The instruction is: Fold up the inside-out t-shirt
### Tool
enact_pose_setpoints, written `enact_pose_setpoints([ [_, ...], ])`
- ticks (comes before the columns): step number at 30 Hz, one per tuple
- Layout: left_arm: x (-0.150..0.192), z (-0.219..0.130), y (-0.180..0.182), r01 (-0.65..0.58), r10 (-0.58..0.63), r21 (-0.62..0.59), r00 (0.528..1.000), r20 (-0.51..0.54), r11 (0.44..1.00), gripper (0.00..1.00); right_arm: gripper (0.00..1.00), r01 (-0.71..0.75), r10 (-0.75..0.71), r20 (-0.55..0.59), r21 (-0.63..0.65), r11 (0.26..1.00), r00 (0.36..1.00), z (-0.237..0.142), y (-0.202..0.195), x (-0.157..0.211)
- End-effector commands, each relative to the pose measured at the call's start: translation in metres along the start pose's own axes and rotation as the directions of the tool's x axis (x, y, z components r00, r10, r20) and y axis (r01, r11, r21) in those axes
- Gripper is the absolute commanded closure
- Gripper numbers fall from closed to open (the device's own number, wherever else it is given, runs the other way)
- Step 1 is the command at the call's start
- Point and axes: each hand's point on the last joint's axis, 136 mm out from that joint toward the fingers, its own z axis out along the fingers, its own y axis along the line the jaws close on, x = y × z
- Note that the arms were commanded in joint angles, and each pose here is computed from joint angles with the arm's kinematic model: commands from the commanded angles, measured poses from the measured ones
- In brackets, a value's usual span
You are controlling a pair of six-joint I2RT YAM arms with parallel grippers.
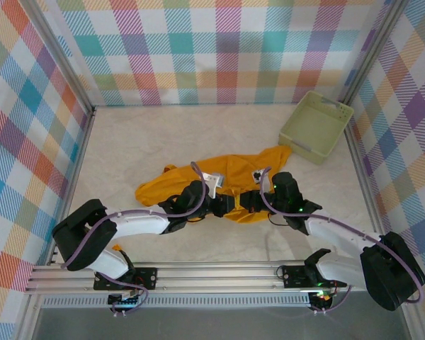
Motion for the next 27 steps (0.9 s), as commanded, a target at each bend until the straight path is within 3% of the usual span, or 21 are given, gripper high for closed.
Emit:
enact_pose_setpoints([
  [1, -0.002, -0.006, -0.021, -0.048, 0.047, 0.1, 0.999, 0.012, 0.994, 0.69, 1.0, 0.013, -0.012, 0.042, -0.032, 0.999, 0.999, -0.005, 0.007, -0.009],
  [10, 0.0, -0.006, -0.018, -0.054, 0.053, 0.102, 0.998, 0.014, 0.993, 0.66, 1.0, 0.007, -0.005, 0.036, -0.058, 0.998, 0.999, -0.006, 0.011, -0.009],
  [27, -0.011, -0.007, -0.009, -0.075, 0.074, 0.031, 0.997, 0.032, 0.997, 0.99, 1.0, 0.026, -0.025, 0.033, -0.023, 0.999, 0.999, -0.006, 0.002, -0.004],
])
